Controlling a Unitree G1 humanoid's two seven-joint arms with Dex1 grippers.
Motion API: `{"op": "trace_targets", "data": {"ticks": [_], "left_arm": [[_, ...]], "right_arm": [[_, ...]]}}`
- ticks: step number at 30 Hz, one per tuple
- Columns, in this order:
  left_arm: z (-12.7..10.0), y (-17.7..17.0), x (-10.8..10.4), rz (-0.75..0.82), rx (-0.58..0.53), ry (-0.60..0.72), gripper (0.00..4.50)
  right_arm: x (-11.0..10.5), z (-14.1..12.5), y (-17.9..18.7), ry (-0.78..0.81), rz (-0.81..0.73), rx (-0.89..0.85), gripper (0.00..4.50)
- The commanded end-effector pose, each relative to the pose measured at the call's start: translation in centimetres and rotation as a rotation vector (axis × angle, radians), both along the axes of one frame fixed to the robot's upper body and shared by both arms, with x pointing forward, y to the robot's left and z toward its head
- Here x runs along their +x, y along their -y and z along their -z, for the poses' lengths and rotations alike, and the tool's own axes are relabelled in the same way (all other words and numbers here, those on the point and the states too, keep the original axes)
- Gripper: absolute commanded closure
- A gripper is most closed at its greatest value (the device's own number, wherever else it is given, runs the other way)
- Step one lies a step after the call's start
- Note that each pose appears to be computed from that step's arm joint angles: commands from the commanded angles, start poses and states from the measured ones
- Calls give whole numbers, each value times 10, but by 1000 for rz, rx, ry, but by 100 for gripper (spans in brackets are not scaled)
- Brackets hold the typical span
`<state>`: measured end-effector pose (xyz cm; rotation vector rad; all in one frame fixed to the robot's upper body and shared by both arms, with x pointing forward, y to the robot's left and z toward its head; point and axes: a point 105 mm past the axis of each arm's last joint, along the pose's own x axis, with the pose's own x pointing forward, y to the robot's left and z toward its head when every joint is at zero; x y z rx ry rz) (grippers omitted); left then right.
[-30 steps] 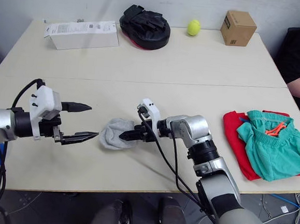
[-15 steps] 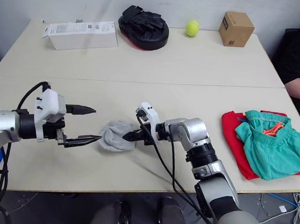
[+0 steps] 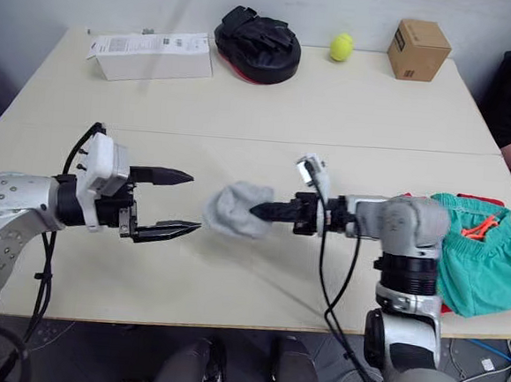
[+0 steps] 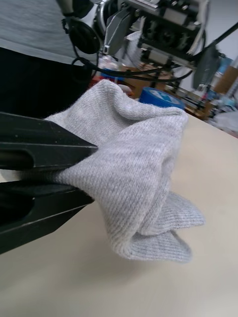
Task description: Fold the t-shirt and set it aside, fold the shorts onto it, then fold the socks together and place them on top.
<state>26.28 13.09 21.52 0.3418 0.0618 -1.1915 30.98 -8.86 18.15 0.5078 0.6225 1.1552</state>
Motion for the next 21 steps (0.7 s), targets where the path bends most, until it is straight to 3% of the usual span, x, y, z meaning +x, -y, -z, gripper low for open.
{"op": "trace_targets", "data": {"ticks": [1,11,16,21], "left_arm": [[-8,13,-5,60,-22,29,0],[-3,27,-4,105,-48,24,0],[-1,28,-4,103,-52,27,0],[-1,26,-4,92,-58,28,0]], "right_arm": [[3,-25,40,75,140,59,449],[10,-48,164,149,697,51,449],[-7,-47,219,124,905,16,449],[-44,-33,275,65,1094,-32,449]]}}
